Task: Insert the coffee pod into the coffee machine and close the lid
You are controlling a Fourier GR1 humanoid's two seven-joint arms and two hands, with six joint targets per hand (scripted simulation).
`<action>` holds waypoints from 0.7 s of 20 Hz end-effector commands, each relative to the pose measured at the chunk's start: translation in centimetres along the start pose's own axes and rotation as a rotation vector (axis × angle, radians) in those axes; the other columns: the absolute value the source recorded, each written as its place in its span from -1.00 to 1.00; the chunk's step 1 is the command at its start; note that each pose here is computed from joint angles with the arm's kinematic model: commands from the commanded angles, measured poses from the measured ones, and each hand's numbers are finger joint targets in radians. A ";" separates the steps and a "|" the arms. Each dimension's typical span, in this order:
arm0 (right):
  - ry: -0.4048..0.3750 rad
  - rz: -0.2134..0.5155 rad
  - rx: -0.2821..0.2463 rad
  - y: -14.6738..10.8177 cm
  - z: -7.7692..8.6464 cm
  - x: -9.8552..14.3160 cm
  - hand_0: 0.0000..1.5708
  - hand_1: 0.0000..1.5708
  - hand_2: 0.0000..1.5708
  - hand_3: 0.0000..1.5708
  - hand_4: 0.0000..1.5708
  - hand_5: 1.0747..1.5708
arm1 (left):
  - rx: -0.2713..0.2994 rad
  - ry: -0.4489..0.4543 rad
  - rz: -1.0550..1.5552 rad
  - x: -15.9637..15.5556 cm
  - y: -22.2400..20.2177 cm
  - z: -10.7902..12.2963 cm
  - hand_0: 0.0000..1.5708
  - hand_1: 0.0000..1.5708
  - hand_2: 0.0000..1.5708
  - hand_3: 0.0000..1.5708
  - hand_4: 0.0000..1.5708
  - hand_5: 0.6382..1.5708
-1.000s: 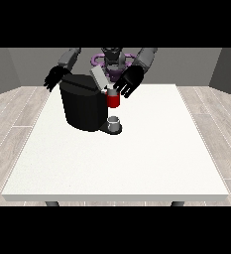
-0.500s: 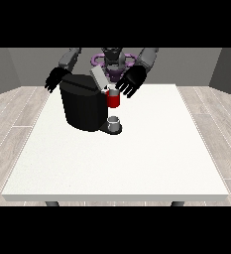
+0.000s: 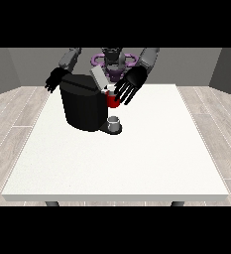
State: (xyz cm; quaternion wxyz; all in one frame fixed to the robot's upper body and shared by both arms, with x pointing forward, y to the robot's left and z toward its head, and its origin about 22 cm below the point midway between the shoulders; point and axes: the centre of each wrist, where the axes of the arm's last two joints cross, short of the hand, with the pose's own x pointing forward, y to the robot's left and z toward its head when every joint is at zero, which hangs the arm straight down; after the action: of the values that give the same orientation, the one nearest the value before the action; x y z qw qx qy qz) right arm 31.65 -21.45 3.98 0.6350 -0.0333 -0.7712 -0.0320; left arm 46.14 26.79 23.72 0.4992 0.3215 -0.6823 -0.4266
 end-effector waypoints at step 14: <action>0.085 0.025 -0.047 -1.4 1.1 -2.6 -1.00 -1.00 -1.00 -1.00 -0.47 1.00 | -0.074 0.006 -0.016 0.0 -3.0 0.2 -1.00 -1.00 -1.00 -1.00 -1.00 1.00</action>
State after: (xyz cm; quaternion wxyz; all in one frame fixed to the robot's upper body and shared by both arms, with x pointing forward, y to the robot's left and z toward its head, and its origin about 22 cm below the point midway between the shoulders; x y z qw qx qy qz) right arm 31.14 -22.91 1.32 0.6671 -0.0568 -0.7410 -0.0519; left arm 46.13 24.97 22.03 0.5086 0.3052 -0.6624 -0.4576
